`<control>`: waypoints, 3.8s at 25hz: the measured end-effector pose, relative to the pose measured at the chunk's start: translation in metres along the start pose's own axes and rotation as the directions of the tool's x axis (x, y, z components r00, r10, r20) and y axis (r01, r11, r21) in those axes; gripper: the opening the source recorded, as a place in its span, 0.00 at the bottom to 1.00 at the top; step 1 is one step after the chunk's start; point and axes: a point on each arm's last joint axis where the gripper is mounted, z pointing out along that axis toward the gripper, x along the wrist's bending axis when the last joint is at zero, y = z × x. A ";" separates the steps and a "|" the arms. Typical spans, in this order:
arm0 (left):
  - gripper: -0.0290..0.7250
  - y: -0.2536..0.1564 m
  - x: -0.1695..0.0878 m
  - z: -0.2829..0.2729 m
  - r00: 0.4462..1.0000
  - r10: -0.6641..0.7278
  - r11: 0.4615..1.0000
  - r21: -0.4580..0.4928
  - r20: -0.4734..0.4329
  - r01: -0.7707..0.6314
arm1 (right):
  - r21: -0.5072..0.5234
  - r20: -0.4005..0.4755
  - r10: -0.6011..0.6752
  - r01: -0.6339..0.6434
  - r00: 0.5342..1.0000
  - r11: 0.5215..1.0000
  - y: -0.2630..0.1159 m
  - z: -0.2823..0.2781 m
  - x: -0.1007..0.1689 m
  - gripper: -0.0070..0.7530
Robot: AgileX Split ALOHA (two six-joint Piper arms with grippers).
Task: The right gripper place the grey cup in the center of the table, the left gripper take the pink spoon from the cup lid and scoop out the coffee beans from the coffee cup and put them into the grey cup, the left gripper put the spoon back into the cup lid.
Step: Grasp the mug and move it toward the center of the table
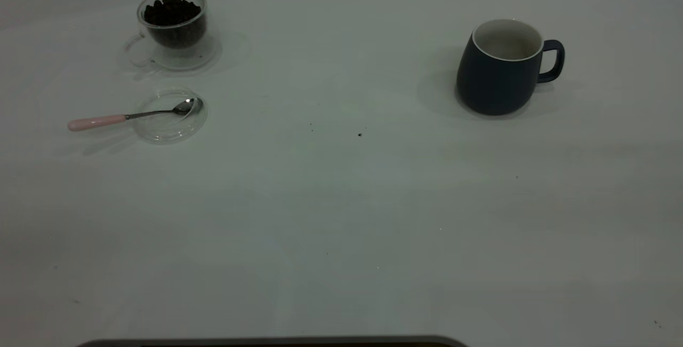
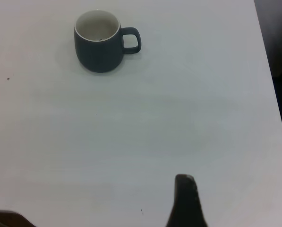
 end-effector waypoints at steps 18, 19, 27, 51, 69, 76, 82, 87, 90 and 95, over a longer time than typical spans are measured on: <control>0.77 0.000 0.000 0.000 1.000 -0.001 1.000 0.000 0.000 0.001 | 0.000 0.000 0.000 0.000 1.000 1.000 0.000 0.000 0.000 0.79; 0.77 0.000 0.000 0.000 1.000 -0.001 1.000 0.000 0.000 0.001 | 0.000 0.000 0.000 0.000 1.000 1.000 0.000 0.000 0.000 0.79; 0.77 0.000 0.000 0.000 1.000 -0.001 1.000 0.000 0.000 0.001 | 0.000 0.000 0.000 0.000 1.000 1.000 0.000 0.000 0.000 0.79; 0.77 0.000 0.000 0.000 1.000 0.000 1.000 0.000 0.000 0.000 | 0.114 -0.090 -0.108 0.118 0.990 0.986 0.054 0.051 0.002 0.79; 0.77 0.000 0.000 0.000 1.000 0.000 1.000 0.000 0.000 0.000 | 0.315 -0.279 -0.496 0.566 0.822 0.762 0.107 0.261 -0.008 0.79; 0.77 0.000 0.000 0.000 1.000 0.000 1.000 0.000 0.000 0.000 | 0.304 -0.373 -0.594 0.699 0.712 0.647 0.097 0.339 -0.001 0.79; 0.77 0.000 0.000 0.000 1.000 0.000 1.000 0.000 0.000 0.000 | 0.271 -0.447 -0.667 0.801 0.596 0.534 0.080 0.399 0.002 0.79; 0.77 0.000 0.000 0.000 1.000 -0.002 1.000 0.000 0.000 0.002 | 0.220 -0.494 -0.717 0.869 0.491 0.443 0.066 0.441 0.011 0.79; 0.77 0.000 0.000 0.000 1.000 -0.002 1.000 0.000 0.000 0.002 | 0.186 -0.505 -0.747 0.899 0.433 0.396 0.063 0.461 0.013 0.79; 0.77 0.000 0.000 0.000 1.000 -0.002 1.000 0.000 0.000 0.002 | 0.130 -0.508 -0.786 0.934 0.352 0.334 0.062 0.483 0.022 0.79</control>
